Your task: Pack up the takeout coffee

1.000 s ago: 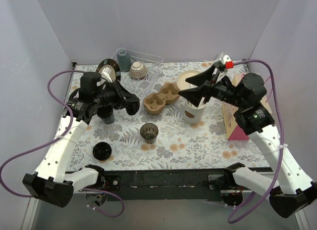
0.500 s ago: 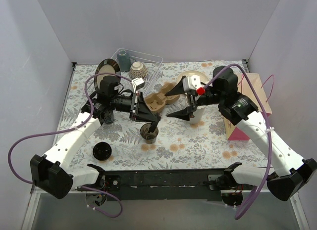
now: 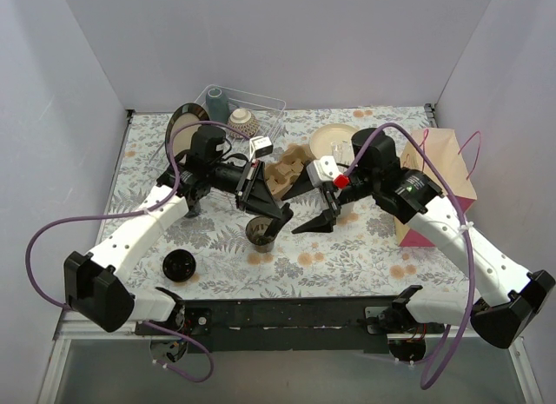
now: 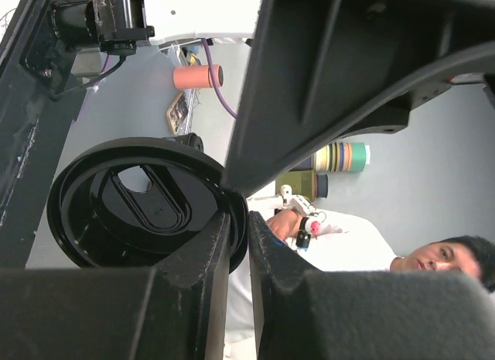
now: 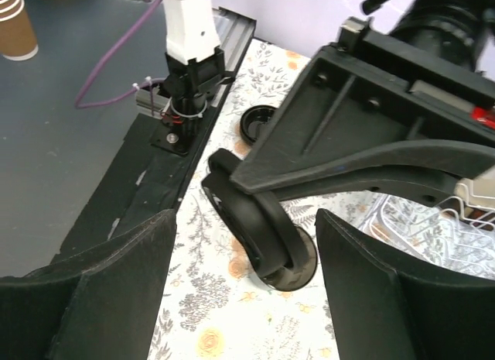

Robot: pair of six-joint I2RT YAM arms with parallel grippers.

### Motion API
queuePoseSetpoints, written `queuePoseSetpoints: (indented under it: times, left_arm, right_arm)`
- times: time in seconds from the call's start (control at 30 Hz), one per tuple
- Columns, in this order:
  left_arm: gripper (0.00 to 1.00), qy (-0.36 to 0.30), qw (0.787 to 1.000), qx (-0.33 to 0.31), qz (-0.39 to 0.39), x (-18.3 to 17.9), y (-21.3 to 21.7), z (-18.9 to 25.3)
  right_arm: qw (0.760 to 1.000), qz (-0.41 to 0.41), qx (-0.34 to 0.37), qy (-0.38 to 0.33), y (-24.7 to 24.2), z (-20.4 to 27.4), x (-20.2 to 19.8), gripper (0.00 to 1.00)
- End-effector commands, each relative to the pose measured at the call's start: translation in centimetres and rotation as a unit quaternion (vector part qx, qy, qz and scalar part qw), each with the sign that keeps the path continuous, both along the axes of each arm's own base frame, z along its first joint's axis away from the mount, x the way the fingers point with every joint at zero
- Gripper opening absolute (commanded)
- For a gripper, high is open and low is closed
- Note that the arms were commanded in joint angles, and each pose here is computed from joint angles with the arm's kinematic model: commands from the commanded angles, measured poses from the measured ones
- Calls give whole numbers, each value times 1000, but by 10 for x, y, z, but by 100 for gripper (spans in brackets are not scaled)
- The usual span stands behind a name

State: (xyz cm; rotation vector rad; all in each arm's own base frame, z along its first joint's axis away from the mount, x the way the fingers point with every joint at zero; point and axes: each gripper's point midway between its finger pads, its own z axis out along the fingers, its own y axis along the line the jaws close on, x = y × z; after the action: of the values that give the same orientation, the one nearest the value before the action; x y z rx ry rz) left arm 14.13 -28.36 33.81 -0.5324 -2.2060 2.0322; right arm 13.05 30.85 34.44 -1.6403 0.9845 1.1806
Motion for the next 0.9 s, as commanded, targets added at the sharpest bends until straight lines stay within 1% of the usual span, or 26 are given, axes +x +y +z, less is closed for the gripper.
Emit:
queuePoseSetpoints:
  times: [0.0, 0.13, 0.33, 0.5, 0.6, 0.63, 0.73, 0.8, 0.87]
  left_arm:
    - [0, -25, 999, -24, -26, -5, 0, 17]
    - [0, -16, 999, -20, -30, -5, -3, 12]
    - [0, -12, 999, -22, -40, -8, -4, 12]
    - [0, -14, 998, -26, -49, -12, -3, 16]
    - [0, -14, 998, -26, -50, -15, -3, 17]
    - [0, -15, 998, -26, -49, -15, -2, 17]
    - [0, -15, 998, -27, -50, -18, -1, 18]
    - [0, -15, 998, -27, -50, -18, -1, 19]
    - [0, -16, 998, -28, -49, -18, -1, 19]
  right_arm:
    - [1000, 10, -9, 3, -5, -8, -12, 79]
    - [1000, 9, -9, 9, -3, -11, -11, 73]
    - [1000, -2, -18, 17, 1, -17, -8, 67]
    - [999, -5, -31, 20, 2, -23, -10, 66]
    - [999, -6, -32, 16, 3, -23, -11, 63]
    - [999, -6, -33, 16, 4, -23, -12, 60]
    - [999, -1, -34, 17, 8, -26, -16, 58]
    - [999, -5, -39, 15, 9, -28, -15, 55]
    - [999, -8, -38, 20, 11, -26, -16, 46]
